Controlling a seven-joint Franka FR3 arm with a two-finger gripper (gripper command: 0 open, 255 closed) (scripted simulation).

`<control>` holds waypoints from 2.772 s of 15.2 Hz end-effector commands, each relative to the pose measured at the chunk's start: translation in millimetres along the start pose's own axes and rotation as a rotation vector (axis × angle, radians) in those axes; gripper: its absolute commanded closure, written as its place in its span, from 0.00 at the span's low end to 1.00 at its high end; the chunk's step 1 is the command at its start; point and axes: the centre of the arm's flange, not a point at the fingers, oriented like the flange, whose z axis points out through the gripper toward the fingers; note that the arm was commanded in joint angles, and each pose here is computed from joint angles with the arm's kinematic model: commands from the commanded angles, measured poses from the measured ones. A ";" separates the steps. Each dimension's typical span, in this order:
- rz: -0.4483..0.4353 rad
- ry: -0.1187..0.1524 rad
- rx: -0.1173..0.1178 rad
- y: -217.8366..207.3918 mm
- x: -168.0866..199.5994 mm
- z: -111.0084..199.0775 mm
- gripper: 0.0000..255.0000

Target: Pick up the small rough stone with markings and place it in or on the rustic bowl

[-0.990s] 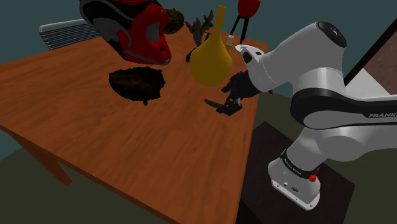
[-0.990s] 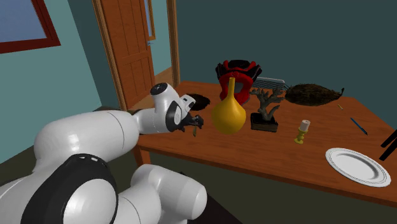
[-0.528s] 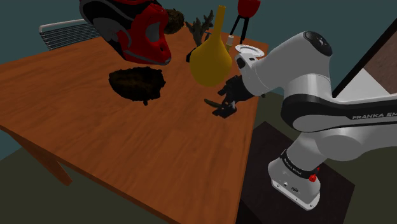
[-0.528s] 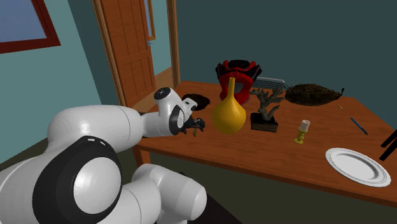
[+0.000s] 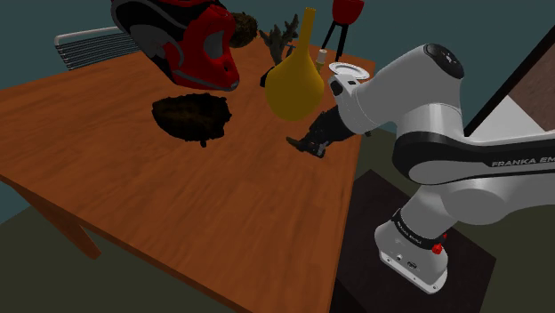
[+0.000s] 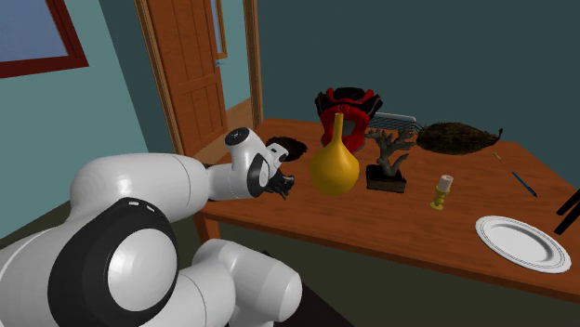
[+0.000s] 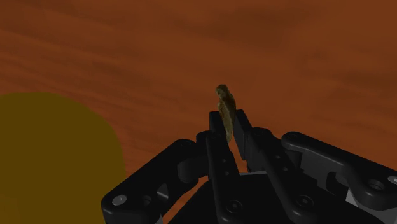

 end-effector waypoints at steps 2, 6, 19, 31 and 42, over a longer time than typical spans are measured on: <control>0.000 0.000 0.000 0.0 0.0 0.0 1.00; 0.000 0.000 0.000 0.0 0.0 0.1 1.00; 0.000 0.000 0.000 20.7 31.4 -57.4 1.00; 0.000 0.000 0.000 39.7 60.4 -110.4 1.00; 0.000 0.000 0.000 43.2 113.3 -126.8 1.00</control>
